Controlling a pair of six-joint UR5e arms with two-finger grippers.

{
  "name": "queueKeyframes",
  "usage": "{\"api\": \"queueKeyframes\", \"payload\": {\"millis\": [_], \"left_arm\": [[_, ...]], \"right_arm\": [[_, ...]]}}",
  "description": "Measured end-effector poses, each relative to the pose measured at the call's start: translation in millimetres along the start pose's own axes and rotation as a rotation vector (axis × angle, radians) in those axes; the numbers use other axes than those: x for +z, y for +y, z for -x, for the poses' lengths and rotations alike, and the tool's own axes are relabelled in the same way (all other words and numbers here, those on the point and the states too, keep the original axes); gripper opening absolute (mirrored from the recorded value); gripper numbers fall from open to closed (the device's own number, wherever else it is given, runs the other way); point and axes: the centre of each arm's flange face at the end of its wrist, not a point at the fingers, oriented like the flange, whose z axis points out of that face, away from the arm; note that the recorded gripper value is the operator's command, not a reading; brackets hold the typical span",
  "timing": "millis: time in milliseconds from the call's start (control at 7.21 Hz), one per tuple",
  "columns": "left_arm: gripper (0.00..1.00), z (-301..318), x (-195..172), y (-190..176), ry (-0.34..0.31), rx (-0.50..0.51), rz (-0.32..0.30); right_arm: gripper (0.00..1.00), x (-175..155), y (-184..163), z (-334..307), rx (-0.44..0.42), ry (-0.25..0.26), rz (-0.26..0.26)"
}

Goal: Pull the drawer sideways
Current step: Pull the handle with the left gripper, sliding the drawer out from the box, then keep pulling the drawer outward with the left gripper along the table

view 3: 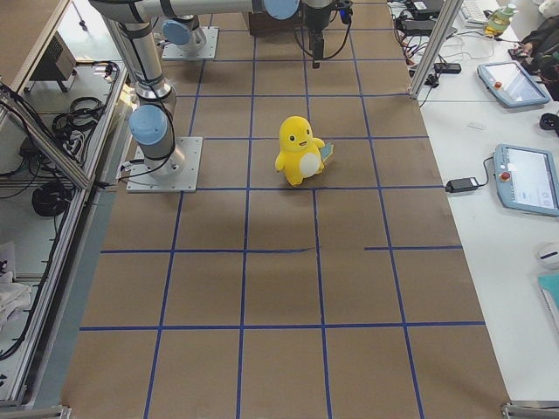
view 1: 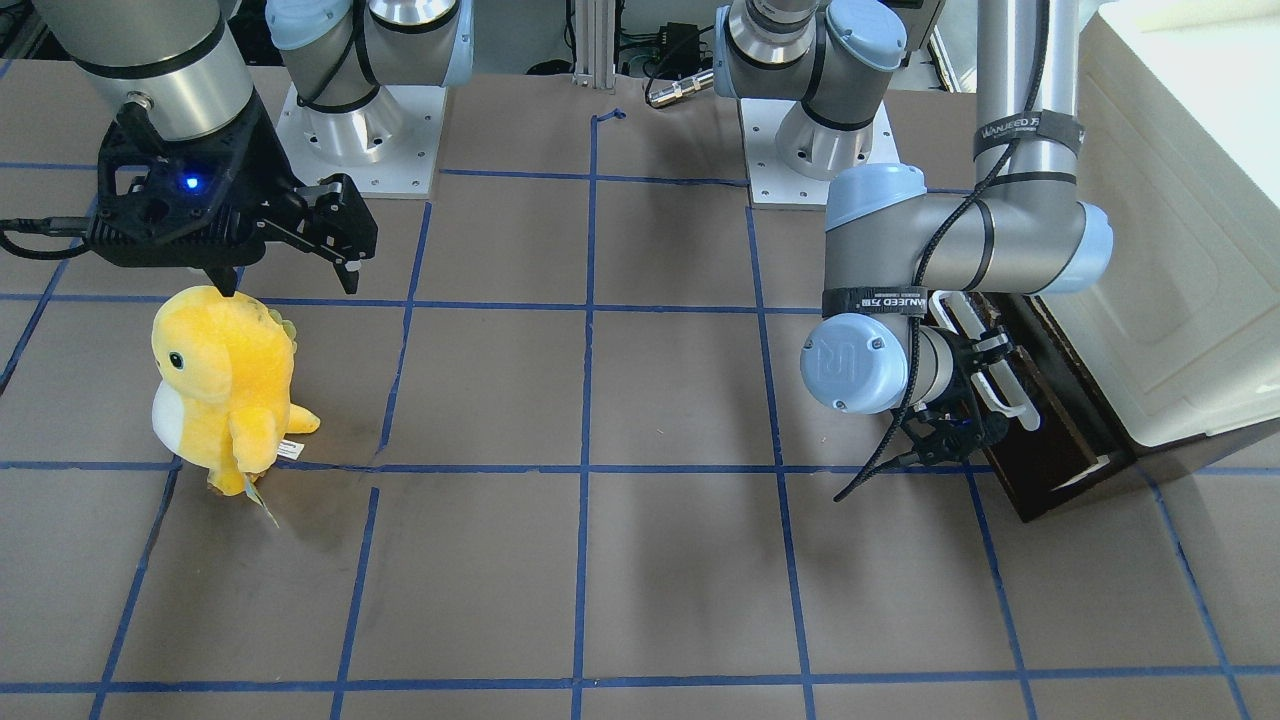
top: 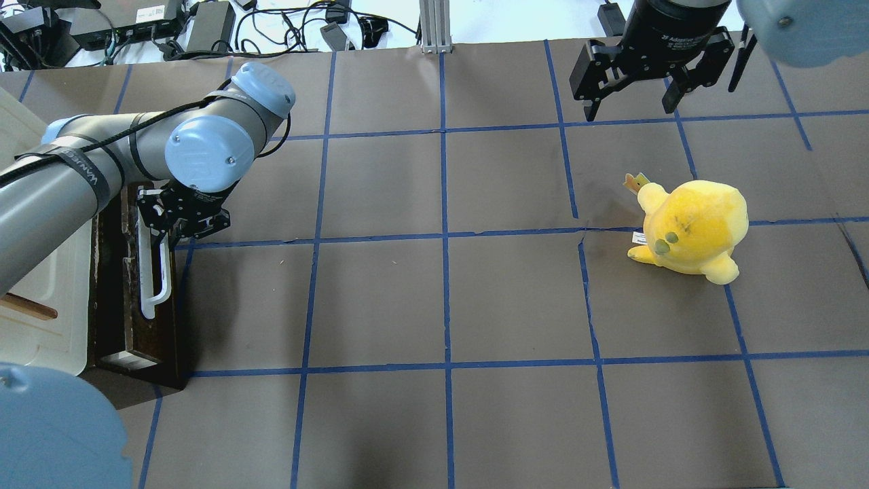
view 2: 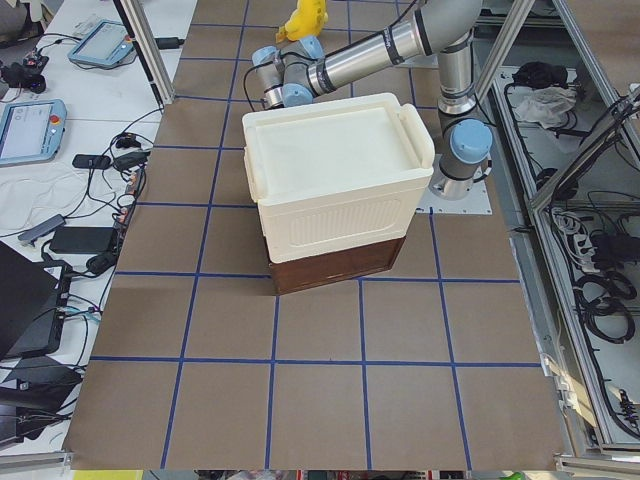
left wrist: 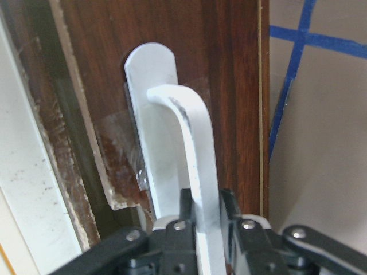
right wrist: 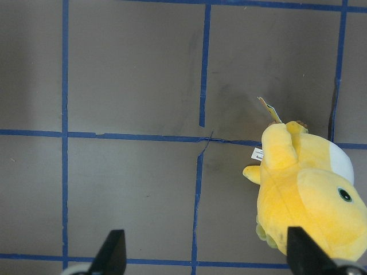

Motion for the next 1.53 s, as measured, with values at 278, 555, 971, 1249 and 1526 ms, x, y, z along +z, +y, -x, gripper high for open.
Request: {"api": "queueKeyframes", "payload": {"millis": [278,555,971,1249,1526], "left_arm": [[0.00,-3.6,-1.9,-0.2,0.001,-0.005,-0.002],[0.00,-9.4,-5.5,-1.0,-0.001,-0.010,-0.005],[0.00,-9.2,-13.9,0.1,-0.007,0.001,-0.005],[0.00,-6.8,-17.9,0.9,-0.008,0.004,-0.007],[0.00,-2.2,-23.7,-0.4,-0.009,0.009,-0.003]], "right_arm": [[1.00,0.0,0.0,0.0,0.001,0.000,0.000],[1.00,0.0,0.0,0.0,0.000,0.000,0.000],[1.00,0.0,0.0,0.0,0.001,0.000,0.000],[1.00,0.0,0.0,-0.1,0.000,0.001,0.000],[1.00,0.0,0.0,-0.1,0.000,0.001,0.000]]}}
